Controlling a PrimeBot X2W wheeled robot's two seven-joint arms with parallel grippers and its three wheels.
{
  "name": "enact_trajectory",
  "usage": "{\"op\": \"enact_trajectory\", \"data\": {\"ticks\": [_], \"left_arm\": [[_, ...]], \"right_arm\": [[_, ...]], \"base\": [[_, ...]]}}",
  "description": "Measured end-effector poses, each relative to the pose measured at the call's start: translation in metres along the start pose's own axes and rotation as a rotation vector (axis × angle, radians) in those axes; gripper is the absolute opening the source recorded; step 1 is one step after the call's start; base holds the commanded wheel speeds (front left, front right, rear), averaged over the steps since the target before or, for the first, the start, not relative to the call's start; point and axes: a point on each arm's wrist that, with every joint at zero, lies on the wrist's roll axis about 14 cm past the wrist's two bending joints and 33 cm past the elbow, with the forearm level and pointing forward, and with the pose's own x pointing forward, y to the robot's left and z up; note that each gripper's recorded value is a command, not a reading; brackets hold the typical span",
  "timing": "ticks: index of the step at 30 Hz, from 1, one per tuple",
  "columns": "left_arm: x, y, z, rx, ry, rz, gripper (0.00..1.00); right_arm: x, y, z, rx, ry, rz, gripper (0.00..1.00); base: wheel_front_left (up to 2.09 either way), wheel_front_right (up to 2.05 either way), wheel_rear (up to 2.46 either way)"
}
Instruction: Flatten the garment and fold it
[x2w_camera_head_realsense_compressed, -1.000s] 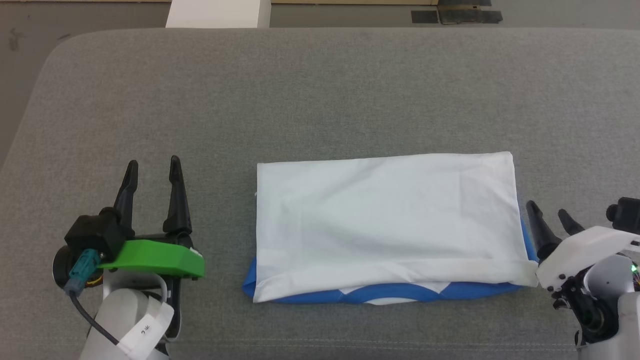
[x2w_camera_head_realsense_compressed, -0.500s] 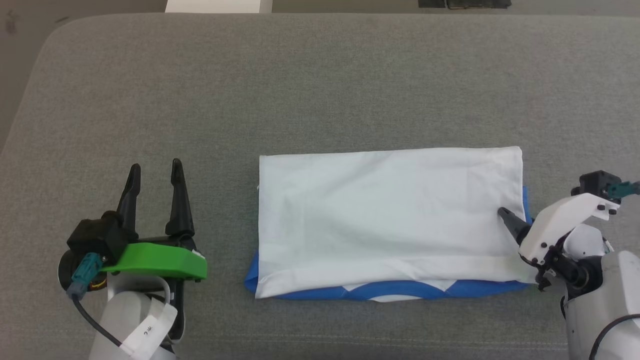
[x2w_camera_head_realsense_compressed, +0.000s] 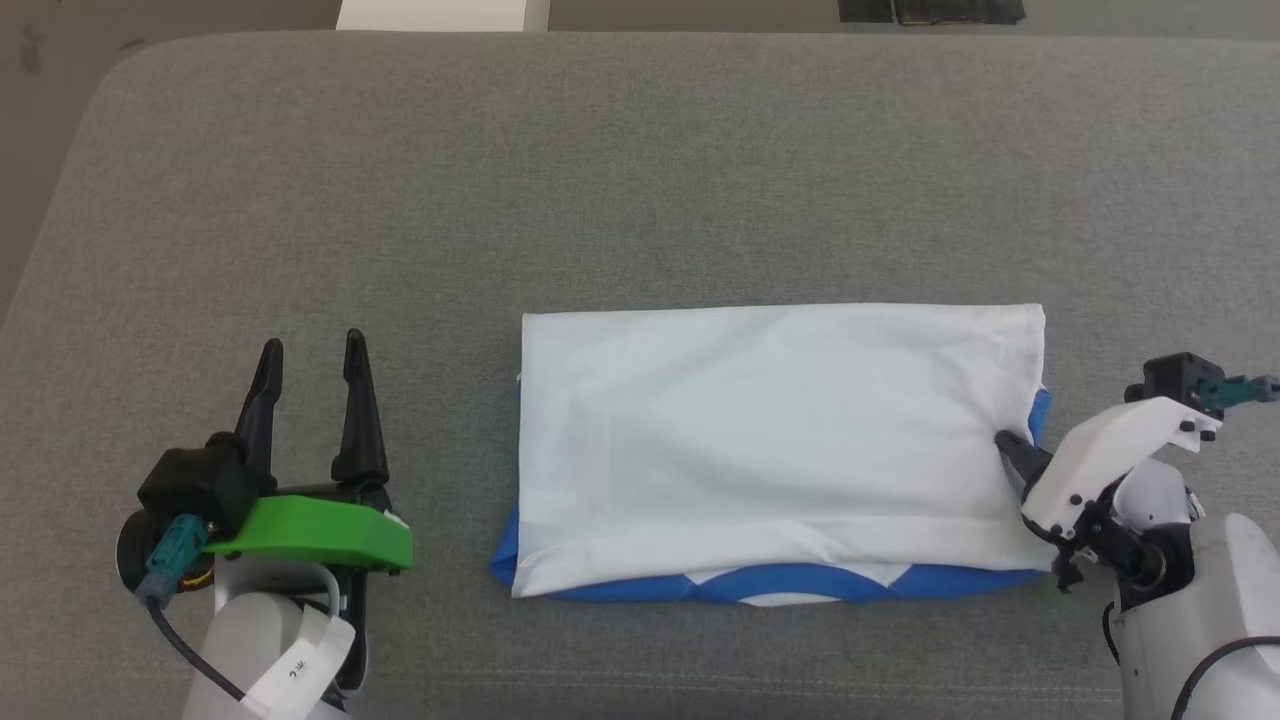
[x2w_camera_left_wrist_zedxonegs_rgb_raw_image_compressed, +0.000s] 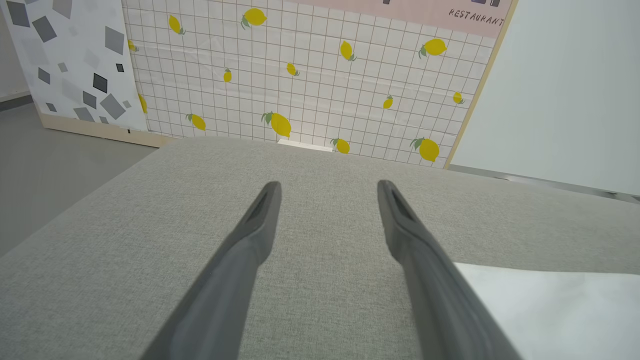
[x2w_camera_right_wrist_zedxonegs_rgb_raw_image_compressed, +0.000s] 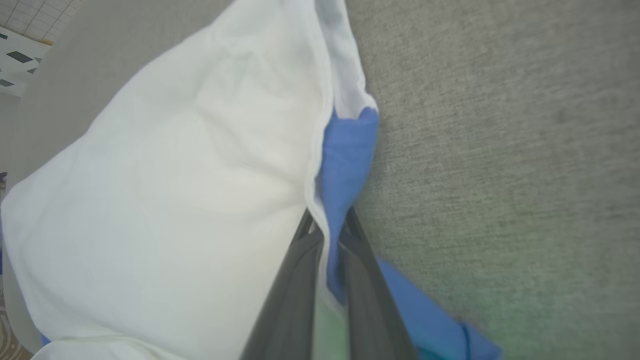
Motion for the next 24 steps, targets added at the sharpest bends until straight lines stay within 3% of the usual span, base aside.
{"op": "enact_trajectory", "data": {"ticks": [8, 13, 19, 24], "left_arm": [[-0.001, -0.007, -0.001, -0.004, 0.004, -0.022, 1.0], [-0.003, -0.011, -0.003, -0.008, 0.011, -0.034, 1.0], [-0.004, -0.012, -0.003, -0.007, 0.013, -0.036, 1.0], [-0.006, -0.011, -0.002, -0.007, 0.011, -0.035, 1.0]], "right_arm": [[-0.037, -0.064, 0.028, 0.018, -0.183, -0.189, 0.0], [-0.063, -0.094, 0.045, -0.031, -0.264, -0.306, 0.0], [-0.078, -0.079, 0.059, -0.141, -0.311, -0.299, 0.0], [-0.087, -0.031, 0.066, -0.267, -0.319, -0.196, 0.0]], "base": [[0.0, 0.0, 0.0], [0.0, 0.0, 0.0], [0.0, 0.0, 0.0], [0.0, 0.0, 0.0]]}}
